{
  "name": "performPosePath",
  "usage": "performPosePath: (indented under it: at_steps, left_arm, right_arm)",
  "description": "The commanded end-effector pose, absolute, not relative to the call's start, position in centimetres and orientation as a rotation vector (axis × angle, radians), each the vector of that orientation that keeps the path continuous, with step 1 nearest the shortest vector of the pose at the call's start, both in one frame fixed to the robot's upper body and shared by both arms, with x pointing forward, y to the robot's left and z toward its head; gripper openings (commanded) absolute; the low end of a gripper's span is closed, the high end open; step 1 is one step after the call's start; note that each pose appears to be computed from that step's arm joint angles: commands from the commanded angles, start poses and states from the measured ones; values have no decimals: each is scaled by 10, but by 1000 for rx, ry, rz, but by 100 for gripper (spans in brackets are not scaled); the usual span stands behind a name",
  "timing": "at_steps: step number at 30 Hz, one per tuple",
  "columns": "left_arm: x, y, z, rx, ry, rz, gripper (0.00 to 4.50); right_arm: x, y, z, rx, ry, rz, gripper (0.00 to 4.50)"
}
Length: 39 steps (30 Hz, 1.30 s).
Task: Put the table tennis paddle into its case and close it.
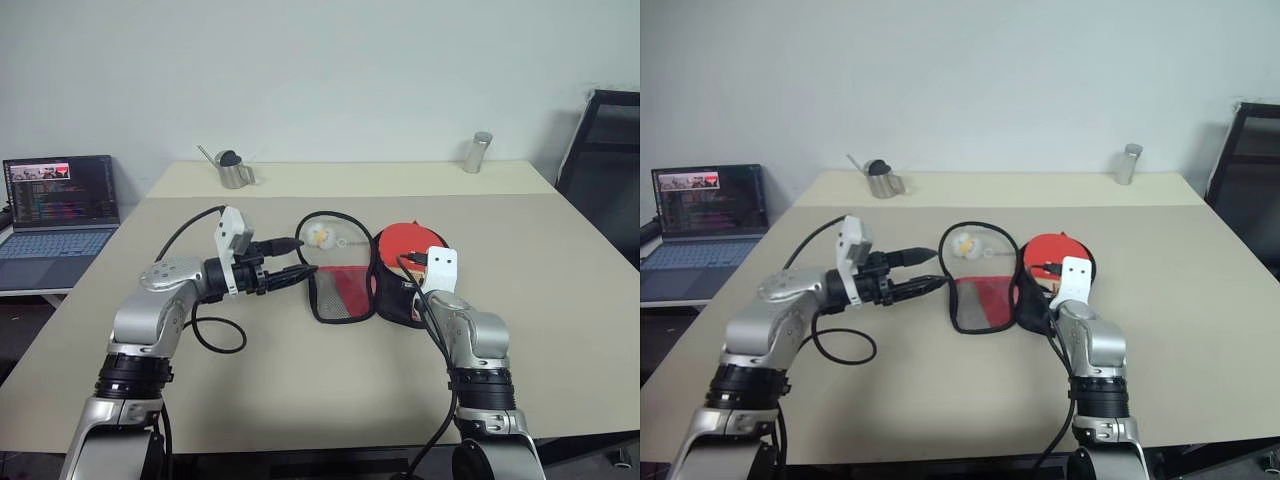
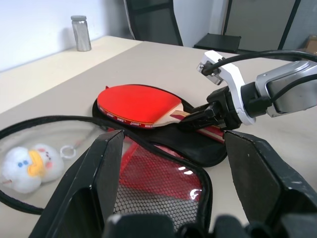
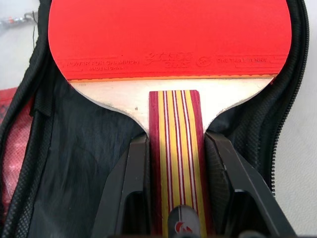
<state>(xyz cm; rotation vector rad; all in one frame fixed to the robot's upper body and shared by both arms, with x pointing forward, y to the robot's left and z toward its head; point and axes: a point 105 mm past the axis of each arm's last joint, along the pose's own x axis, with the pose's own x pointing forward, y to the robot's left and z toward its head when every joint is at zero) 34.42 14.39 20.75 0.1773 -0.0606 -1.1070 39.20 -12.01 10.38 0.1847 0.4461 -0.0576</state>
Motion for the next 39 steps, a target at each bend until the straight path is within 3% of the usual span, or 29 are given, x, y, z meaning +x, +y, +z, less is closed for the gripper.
performPosePath:
  at_steps: [1, 10, 17, 39]
  left_arm:
    - [341, 140, 226, 233, -132, -1120, 347]
    - [338, 136, 233, 267, -158, -1144, 347]
    - [336, 133, 238, 286, -178, -1156, 347]
    - [335, 131, 246, 329, -190, -1196, 347]
  right_arm:
    - [395, -124, 117, 208, 389, -73, 145]
    - [396, -116, 116, 146, 423, -24, 145]
    - [398, -116, 129, 192, 356, -4, 145]
    - [394, -120, 119, 112, 447, -69, 145]
